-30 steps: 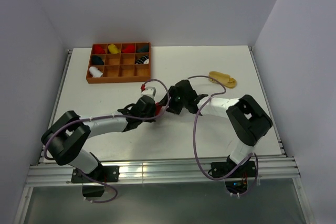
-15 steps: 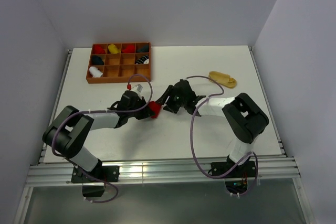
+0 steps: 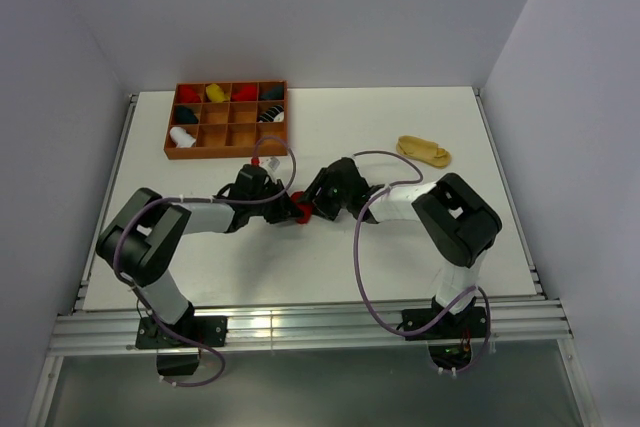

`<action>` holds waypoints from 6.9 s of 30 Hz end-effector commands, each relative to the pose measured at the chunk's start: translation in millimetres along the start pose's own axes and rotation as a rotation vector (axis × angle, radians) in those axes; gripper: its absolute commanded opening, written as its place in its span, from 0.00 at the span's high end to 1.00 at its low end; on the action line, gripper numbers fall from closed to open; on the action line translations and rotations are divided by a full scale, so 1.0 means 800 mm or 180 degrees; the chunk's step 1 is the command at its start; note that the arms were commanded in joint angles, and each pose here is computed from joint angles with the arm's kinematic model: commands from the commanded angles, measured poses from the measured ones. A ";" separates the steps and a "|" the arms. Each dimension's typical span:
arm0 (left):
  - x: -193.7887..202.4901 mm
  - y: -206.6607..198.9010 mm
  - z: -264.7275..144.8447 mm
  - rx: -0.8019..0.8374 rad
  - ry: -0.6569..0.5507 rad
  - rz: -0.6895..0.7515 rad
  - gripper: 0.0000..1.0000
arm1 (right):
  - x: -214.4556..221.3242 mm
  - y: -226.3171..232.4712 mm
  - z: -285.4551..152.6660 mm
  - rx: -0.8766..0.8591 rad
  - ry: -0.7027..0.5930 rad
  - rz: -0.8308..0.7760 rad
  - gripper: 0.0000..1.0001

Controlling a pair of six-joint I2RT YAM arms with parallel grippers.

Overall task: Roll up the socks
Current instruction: Roll the sock at the center of the board.

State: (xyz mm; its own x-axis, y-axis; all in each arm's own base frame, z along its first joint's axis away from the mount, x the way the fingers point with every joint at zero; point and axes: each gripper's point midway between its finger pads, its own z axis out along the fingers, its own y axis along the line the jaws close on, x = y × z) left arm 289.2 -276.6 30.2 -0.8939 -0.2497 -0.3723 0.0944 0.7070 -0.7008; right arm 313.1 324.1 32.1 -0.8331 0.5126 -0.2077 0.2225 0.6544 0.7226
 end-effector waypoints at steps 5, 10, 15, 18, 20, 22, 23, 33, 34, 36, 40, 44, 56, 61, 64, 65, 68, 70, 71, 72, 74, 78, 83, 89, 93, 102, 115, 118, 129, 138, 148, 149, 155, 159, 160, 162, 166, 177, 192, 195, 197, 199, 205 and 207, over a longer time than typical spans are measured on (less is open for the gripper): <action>0.047 0.058 -0.002 -0.0656 0.0564 -0.0046 0.99 | -0.024 -0.030 0.011 0.0457 -0.0353 0.0097 0.38; 0.043 0.052 0.001 -0.0629 0.0606 -0.0022 0.99 | -0.028 -0.041 0.014 0.0657 -0.0384 0.0115 0.41; 0.045 0.053 0.002 -0.0671 0.0687 -0.0004 0.99 | -0.029 -0.050 0.017 0.0810 -0.0378 0.0128 0.49; 0.046 0.051 0.002 -0.0669 0.0711 0.0011 0.99 | -0.026 -0.057 0.017 0.0908 -0.0343 0.0115 0.69; 0.044 0.051 0.001 -0.0687 0.0675 0.0027 0.99 | -0.025 -0.059 0.016 0.0975 -0.0309 0.0102 0.85; 0.038 0.045 -0.002 -0.0641 0.0582 0.0109 0.94 | -0.023 -0.060 0.015 0.1027 -0.0255 0.0058 0.99; 0.028 0.036 -0.008 -0.0603 0.0455 0.0186 0.90 | -0.022 -0.061 0.015 0.1047 -0.0233 0.0036 1.00; -0.037 -0.017 -0.068 -0.0957 -0.0973 0.1171 0.45 | -0.003 -0.059 0.008 0.1116 0.0078 -0.0034 1.00; -0.029 -0.029 -0.070 -0.0955 -0.1023 0.1370 0.43 | -0.003 -0.056 0.007 0.1112 0.0087 -0.0032 1.00; -0.042 -0.040 -0.082 -0.1057 -0.1357 0.1537 0.41 | 0.000 -0.055 0.006 0.1114 0.0135 -0.0049 1.00; -0.034 -0.062 -0.079 -0.1034 -0.1517 0.1917 0.40 | 0.006 -0.051 0.008 0.1093 0.0244 -0.0057 1.00; -0.028 -0.063 -0.061 -0.1164 -0.1488 0.2198 0.40 | 0.010 -0.049 0.009 0.1059 0.0295 -0.0033 1.00; -0.007 -0.051 -0.024 -0.1297 -0.1387 0.2663 0.41 | 0.015 -0.031 0.006 0.0915 0.0413 -0.0049 1.00; 0.004 -0.035 -0.006 -0.1391 -0.1208 0.2720 0.43 | 0.018 -0.026 0.003 0.0858 0.0457 -0.0014 1.00; 0.010 -0.029 -0.001 -0.1428 -0.1128 0.2715 0.43 | 0.016 -0.021 0.001 0.0823 0.0462 -0.0007 1.00; 0.011 -0.025 0.001 -0.1460 -0.1103 0.2714 0.44 | 0.017 -0.020 0.001 0.0818 0.0474 -0.0009 1.00; 0.017 -0.015 0.006 -0.1545 -0.1017 0.2711 0.47 | 0.017 -0.014 -0.001 0.0771 0.0494 -0.0014 1.00; 0.022 -0.001 0.009 -0.1674 -0.0909 0.2736 0.51 | 0.018 -0.010 -0.002 0.0741 0.0513 -0.0018 1.00; 0.020 -0.004 0.012 -0.1696 -0.0915 0.2721 0.62 | 0.017 -0.008 -0.003 0.0726 0.0512 -0.0019 1.00; 0.022 0.000 0.013 -0.1730 -0.0881 0.2715 0.69 | 0.017 -0.007 -0.004 0.0717 0.0508 -0.0021 1.00; 0.028 0.004 0.017 -0.1724 -0.0786 0.2749 0.84 | 0.017 -0.003 -0.007 0.0666 0.0505 -0.0006 0.96; 0.030 0.001 0.015 -0.1663 -0.0735 0.2707 0.99 | 0.016 0.004 -0.011 0.0560 0.0490 -0.0015 0.85; 0.032 0.000 0.008 -0.1442 -0.0562 0.2392 0.99 | -0.005 0.008 -0.024 0.0421 0.0284 0.0069 0.53; 0.017 -0.005 -0.002 -0.0807 -0.0287 0.1541 0.99 | -0.039 0.008 -0.041 0.0163 -0.0087 0.0241 0.30; 0.022 -0.007 -0.004 -0.0419 -0.0014 0.1113 0.99 | -0.043 0.014 -0.042 0.0016 -0.0149 0.0205 0.29; 0.039 0.009 -0.006 -0.0028 0.0406 0.0306 0.99 | -0.048 0.019 -0.026 -0.0200 -0.0232 0.0134 0.29; 0.044 0.042 -0.008 -0.0018 0.0564 -0.0331 0.99 | -0.038 -0.010 0.002 0.0014 -0.0137 0.0101 0.36; 0.048 0.043 -0.006 0.0051 0.0632 -0.0435 0.99 | -0.038 -0.014 0.006 0.0038 -0.0131 0.0080 0.42; 0.042 0.048 -0.010 -0.0016 0.0527 -0.0372 0.96 | -0.036 -0.022 0.014 0.0213 -0.0062 -0.0030 0.95; -0.005 0.052 -0.041 -0.0808 -0.0308 0.0334 0.48 | -0.032 -0.030 0.001 0.0600 -0.0026 -0.0153 1.00; -0.031 -0.028 -0.068 -0.1253 -0.1165 0.1668 0.34 | -0.017 -0.043 -0.002 0.0899 0.0207 -0.0233 1.00; -0.032 -0.033 -0.064 -0.1258 -0.1182 0.1740 0.34 | -0.015 -0.044 -0.001 0.0909 0.0228 -0.0228 1.00; -0.029 -0.061 -0.042 -0.1338 -0.1305 0.2223 0.32 | -0.010 -0.035 -0.002 0.0894 0.0305 -0.0246 1.00; -0.027 -0.062 -0.022 -0.1402 -0.1265 0.2378 0.32 | -0.008 -0.030 -0.002 0.0877 0.0350 -0.0252 1.00; -0.025 -0.065 -0.019 -0.1384 -0.1266 0.2415 0.32 | -0.007 -0.031 -0.002 0.0885 0.0365 -0.0249 1.00; -0.023 -0.063 -0.012 -0.1421 -0.1265 0.2489 0.33 | -0.005 -0.029 -0.002 0.0869 0.0388 -0.0249 1.00; -0.018 -0.053 -0.002 -0.1486 -0.1239 0.2577 0.34 | 0.000 -0.027 -0.001 0.0856 0.0445 -0.0232 1.00; -0.005 -0.010 0.021 -0.1953 -0.1048 0.2860 0.37 | 0.007 -0.020 -0.003 0.0838 0.0567 -0.0230 1.00; 0.019 0.027 0.024 -0.2128 -0.0753 0.2811 0.99 | 0.014 -0.013 -0.005 0.0760 0.0682 -0.0202 1.00; 0.020 0.028 0.017 -0.2072 -0.0733 0.2686 0.99 | 0.009 -0.005 -0.010 0.0630 0.0677 -0.0160 0.86; 0.020 0.029 0.013 -0.1941 -0.0683 0.2554 0.99 | -0.008 0.004 -0.018 0.0489 0.0603 -0.0105 0.70; 0.017 0.031 0.008 -0.1786 -0.0611 0.2342 0.99 | -0.026 0.019 -0.030 0.0348 0.0484 -0.0105 0.58; 0.006 0.035 0.001 -0.1494 -0.0486 0.1895 0.99 | -0.067 0.038 -0.056 0.0078 0.0128 -0.0121 0.39; 0.008 0.028 0.002 -0.1345 -0.0430 0.1791 0.99 | -0.063 0.037 -0.059 0.0027 0.0125 -0.0086 0.38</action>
State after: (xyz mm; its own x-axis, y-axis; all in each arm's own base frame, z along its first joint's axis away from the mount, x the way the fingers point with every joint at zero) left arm 310.2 -266.2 28.1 -0.5963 0.1687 -0.7849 0.2840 0.9588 -0.0097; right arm 331.0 288.7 68.8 -0.8752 0.4608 -0.1471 0.2641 0.7100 0.6528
